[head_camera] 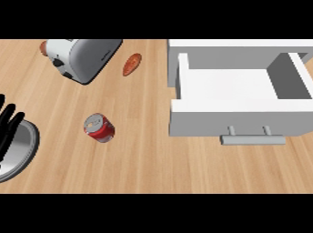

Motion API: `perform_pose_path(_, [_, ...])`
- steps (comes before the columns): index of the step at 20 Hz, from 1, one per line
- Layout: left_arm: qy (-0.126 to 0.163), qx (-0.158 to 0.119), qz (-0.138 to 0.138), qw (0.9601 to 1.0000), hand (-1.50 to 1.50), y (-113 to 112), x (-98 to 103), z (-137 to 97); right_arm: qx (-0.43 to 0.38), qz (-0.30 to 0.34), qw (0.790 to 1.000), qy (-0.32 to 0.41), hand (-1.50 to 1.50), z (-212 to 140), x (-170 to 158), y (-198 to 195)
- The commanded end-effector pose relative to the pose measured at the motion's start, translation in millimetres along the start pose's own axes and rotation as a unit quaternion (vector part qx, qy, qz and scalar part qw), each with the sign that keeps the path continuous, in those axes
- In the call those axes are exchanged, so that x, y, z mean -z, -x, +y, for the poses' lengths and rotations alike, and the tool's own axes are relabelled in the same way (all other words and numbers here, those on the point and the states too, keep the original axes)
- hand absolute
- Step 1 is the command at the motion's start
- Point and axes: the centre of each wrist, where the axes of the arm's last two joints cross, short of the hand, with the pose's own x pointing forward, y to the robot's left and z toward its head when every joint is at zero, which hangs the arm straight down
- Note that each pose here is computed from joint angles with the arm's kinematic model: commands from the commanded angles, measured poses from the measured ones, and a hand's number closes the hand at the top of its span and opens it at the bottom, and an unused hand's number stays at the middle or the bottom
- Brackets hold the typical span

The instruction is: Pick up the can, place it into the drawer and close the drawer

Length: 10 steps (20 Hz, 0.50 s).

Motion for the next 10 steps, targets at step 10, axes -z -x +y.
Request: perform_pose_path(10, [-0.009,-0.119,0.048,0.9917,-1.50,6,20,5,-0.006,0.002,1.000,-0.006,-1.50,-19,-18,0])
